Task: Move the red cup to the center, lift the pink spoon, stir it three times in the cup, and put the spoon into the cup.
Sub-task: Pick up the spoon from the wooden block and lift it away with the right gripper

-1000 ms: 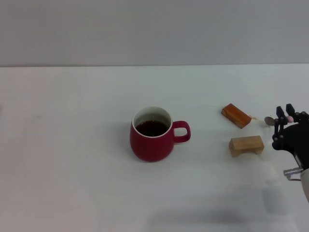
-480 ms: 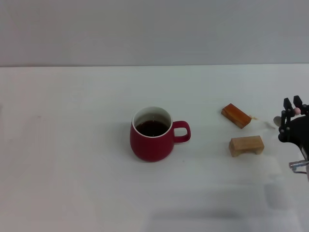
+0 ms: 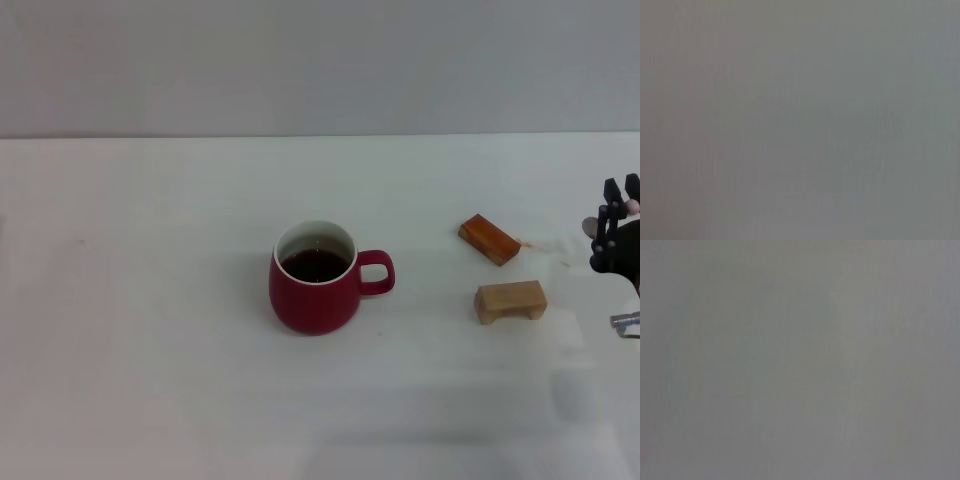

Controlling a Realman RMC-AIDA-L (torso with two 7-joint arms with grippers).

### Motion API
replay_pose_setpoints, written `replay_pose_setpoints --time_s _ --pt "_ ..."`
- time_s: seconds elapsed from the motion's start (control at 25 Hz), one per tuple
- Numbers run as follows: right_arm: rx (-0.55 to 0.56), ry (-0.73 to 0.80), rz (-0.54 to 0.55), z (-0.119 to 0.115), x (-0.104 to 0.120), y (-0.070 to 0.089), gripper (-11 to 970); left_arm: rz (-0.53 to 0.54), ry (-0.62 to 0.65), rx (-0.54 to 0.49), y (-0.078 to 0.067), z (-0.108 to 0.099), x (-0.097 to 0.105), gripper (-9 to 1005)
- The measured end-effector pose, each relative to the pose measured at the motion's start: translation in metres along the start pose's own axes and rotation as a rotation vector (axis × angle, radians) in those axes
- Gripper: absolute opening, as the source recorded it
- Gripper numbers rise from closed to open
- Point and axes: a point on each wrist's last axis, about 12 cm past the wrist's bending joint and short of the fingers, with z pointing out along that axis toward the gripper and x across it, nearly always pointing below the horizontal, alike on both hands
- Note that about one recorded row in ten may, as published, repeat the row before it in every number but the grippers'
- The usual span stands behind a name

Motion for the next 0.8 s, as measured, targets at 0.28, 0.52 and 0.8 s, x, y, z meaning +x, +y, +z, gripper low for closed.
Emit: replay_pose_setpoints --time_s 0.28,0.52,0.8 --pt "-0.004 -0.040 0.015 0.008 -0.013 0.002 133 0.000 -0.001 0.002 -0.001 0.000 0.000 846" --pt "-0.031 -0.067 0.002 0.019 -0.027 0.008 134 -0.001 -0.005 0.007 -0.003 0.002 -0.002 846" --pt "-0.109 -0.097 0.045 0.038 -0.054 0.025 134 -0.004 -0.009 0.011 -0.005 0.005 -0.003 846"
